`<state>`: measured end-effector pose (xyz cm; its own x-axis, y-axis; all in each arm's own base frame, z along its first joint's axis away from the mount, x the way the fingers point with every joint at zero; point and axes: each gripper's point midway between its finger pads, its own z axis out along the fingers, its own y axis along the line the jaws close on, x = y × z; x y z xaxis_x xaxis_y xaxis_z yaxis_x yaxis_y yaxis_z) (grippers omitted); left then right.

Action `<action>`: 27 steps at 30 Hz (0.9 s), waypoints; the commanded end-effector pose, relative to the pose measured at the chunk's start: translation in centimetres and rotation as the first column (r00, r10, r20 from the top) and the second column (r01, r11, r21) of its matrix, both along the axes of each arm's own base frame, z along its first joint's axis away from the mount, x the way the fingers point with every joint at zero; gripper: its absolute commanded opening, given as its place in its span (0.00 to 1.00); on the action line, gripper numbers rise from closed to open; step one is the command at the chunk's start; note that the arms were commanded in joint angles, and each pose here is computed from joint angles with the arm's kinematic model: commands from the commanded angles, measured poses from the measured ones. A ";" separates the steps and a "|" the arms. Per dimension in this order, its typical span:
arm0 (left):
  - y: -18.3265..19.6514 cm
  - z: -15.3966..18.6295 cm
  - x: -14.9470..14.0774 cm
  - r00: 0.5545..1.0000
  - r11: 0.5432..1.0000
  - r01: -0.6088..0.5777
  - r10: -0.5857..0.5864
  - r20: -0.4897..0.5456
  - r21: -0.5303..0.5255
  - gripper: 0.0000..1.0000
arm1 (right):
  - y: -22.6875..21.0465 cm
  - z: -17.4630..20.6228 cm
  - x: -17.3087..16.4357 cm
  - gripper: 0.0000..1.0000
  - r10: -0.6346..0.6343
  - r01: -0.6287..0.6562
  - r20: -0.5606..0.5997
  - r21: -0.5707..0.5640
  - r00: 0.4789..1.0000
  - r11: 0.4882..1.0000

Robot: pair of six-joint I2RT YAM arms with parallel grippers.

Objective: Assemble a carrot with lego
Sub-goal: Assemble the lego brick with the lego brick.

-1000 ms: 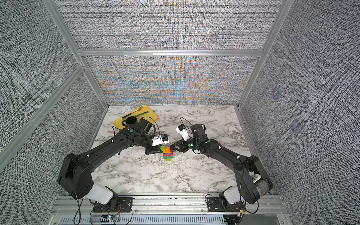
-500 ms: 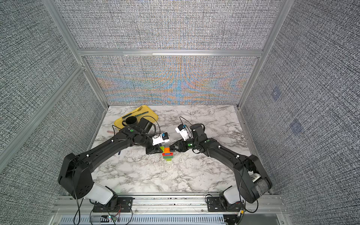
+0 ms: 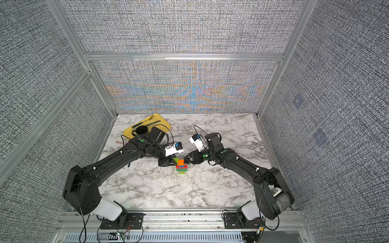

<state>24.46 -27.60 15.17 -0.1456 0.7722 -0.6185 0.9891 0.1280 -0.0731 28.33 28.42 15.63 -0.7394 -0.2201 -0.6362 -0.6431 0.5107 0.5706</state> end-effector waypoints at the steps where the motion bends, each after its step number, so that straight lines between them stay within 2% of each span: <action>1: -0.4 0.8 -0.3 1.000 0.999 0.011 -0.011 0.000 -0.034 0.51 | 0.0 0.9 0.5 0.59 -0.006 0.006 0.027 0.003 1.000 1.000; 7: -0.5 1.6 -0.3 1.000 0.998 0.002 -0.002 0.006 -0.056 0.53 | 0.0 2.1 1.1 0.62 -0.014 0.014 0.058 0.005 0.998 1.000; 13: -0.8 3.5 -0.4 0.999 0.993 -0.039 0.040 0.004 -0.113 0.56 | -2.2 3.6 2.1 0.66 -0.058 0.061 0.148 -0.019 0.987 0.998; 17: -0.2 2.9 -0.8 0.998 0.991 -0.065 0.066 0.007 -0.118 0.57 | -3.5 4.0 1.9 0.66 -0.086 0.090 0.196 -0.012 0.977 0.996; 19: 0.2 2.4 -1.0 0.996 0.990 -0.072 0.077 0.034 -0.122 0.63 | -3.6 3.8 1.7 0.67 -0.085 0.088 0.200 -0.003 0.976 0.996; 20: 0.3 2.4 -1.1 0.996 0.989 -0.070 0.078 0.051 -0.133 0.71 | -3.6 3.7 1.5 0.67 -0.081 0.083 0.197 0.001 0.977 0.997; 22: 0.6 2.1 -1.2 0.992 0.986 -0.065 0.080 0.098 -0.154 0.99 | -3.5 3.3 1.4 0.67 -0.072 0.073 0.189 0.001 0.979 0.997; 27: 1.0 0.9 -0.4 0.975 0.985 -0.055 0.088 0.206 -0.164 1.00 | -3.4 3.0 1.3 0.67 -0.059 0.059 0.191 0.006 0.980 0.998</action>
<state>22.25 -25.95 15.16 -0.1390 0.6837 -0.7164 0.9799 0.1996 0.0004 29.39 24.68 17.88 -0.6532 -0.1819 -0.7350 -0.6763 0.5768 0.4582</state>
